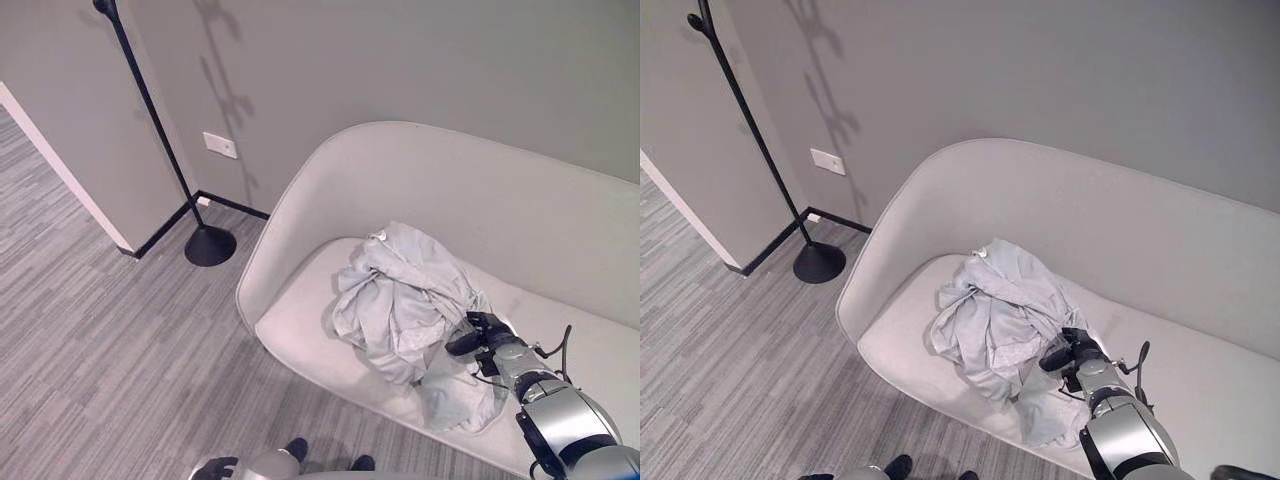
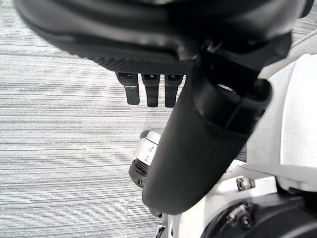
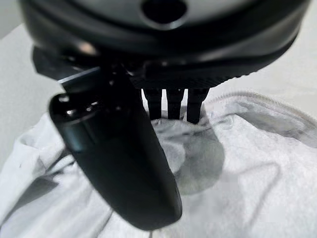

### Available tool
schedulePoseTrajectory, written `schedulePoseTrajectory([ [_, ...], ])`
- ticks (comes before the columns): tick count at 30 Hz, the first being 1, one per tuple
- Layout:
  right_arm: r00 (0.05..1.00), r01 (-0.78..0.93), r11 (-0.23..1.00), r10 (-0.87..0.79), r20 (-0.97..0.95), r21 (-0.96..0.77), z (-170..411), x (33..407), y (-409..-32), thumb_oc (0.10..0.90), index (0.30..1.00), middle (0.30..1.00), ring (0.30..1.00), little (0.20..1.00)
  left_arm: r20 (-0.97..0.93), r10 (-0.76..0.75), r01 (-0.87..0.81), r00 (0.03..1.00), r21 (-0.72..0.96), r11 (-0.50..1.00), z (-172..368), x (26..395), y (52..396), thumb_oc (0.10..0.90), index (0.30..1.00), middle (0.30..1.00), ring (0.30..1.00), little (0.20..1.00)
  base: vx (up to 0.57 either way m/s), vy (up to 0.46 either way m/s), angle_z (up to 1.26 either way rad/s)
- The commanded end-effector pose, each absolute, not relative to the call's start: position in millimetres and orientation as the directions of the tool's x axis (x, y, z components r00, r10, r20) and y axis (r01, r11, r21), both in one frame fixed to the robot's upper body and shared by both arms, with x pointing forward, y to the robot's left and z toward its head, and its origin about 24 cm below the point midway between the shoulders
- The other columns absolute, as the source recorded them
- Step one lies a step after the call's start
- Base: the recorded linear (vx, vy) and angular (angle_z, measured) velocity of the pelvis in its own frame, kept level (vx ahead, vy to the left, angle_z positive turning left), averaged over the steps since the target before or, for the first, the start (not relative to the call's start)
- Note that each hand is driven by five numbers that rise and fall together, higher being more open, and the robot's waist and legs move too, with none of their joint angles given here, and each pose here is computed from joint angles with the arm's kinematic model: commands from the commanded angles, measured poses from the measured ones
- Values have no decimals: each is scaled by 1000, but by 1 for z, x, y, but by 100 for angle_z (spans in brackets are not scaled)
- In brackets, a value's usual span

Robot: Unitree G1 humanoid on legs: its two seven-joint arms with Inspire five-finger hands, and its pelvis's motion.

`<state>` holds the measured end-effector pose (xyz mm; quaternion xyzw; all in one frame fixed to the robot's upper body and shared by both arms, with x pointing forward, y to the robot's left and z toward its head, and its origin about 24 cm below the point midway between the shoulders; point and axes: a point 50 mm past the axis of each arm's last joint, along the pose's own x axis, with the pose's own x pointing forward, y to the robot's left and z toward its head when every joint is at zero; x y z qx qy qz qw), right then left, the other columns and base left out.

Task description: Hang the clothes on the sofa on the clothes rack.

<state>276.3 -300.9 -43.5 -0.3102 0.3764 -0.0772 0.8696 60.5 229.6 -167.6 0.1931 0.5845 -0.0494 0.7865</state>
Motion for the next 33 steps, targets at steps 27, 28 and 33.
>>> schedulePoseTrajectory([
  [27,980,20,992,-44,193,127,106,344,-221,400,300,300,300,300,-884,233,105,406,298,949,-161,83,238,800,900,900,900,900,-2,0,-6],
  [28,967,-12,982,-37,253,191,117,342,-217,400,300,300,300,300,-872,239,91,426,305,948,-160,88,238,800,900,900,900,900,0,0,0],
  [33,885,-212,878,-14,465,429,158,332,-193,400,300,300,300,300,-783,230,14,578,292,956,-146,126,232,800,900,900,900,900,-7,2,4],
])
